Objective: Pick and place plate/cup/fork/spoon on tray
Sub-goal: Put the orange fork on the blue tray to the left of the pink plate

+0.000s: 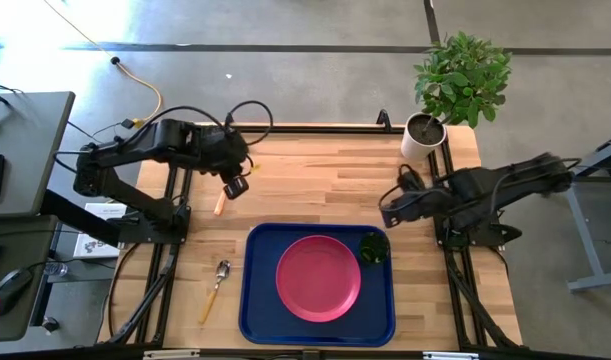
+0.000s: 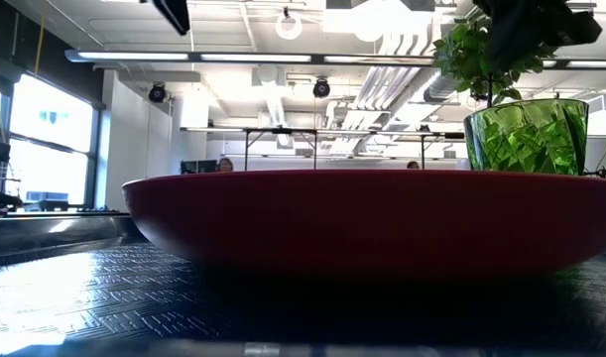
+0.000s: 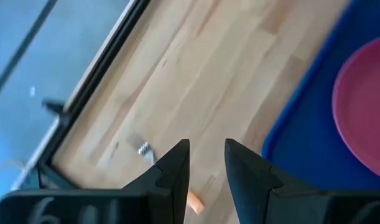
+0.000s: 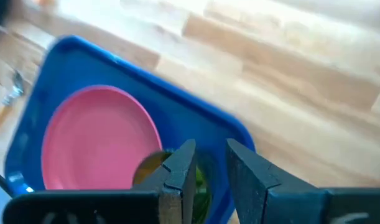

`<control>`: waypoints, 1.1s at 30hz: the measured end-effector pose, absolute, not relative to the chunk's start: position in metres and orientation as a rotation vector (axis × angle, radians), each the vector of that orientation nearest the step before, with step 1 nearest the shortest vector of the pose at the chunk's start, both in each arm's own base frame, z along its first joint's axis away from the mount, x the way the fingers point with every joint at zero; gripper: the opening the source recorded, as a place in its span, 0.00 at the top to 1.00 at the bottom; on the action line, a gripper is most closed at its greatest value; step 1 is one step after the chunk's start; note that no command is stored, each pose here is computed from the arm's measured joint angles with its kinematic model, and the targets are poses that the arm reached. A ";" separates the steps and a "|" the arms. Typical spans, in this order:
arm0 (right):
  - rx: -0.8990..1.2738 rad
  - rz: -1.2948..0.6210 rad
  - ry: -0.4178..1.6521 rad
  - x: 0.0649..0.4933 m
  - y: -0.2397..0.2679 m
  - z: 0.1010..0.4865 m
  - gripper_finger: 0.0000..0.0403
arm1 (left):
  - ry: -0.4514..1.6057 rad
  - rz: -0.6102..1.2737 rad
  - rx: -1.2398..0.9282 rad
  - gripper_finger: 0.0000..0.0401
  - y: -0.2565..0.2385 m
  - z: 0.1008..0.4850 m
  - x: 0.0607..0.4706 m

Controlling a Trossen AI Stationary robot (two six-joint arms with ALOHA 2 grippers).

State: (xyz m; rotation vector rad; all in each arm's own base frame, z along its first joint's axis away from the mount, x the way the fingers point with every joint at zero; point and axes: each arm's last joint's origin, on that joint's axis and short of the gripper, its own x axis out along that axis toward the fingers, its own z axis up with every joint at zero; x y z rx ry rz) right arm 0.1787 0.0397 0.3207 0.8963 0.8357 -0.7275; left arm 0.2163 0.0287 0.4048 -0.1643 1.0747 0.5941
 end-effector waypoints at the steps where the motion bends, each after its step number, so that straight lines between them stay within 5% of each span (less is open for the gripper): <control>1: 0.886 -0.725 0.811 0.175 0.038 0.324 0.80 | 1.079 0.625 -0.196 0.77 0.031 0.404 0.215; 10: 0.793 -0.646 0.665 0.146 0.027 0.345 0.80 | 1.069 0.892 -0.423 0.78 0.047 0.394 0.206; 33: 0.603 -0.483 0.657 0.120 0.021 0.357 0.80 | 1.308 1.180 -0.755 0.77 0.070 0.260 0.198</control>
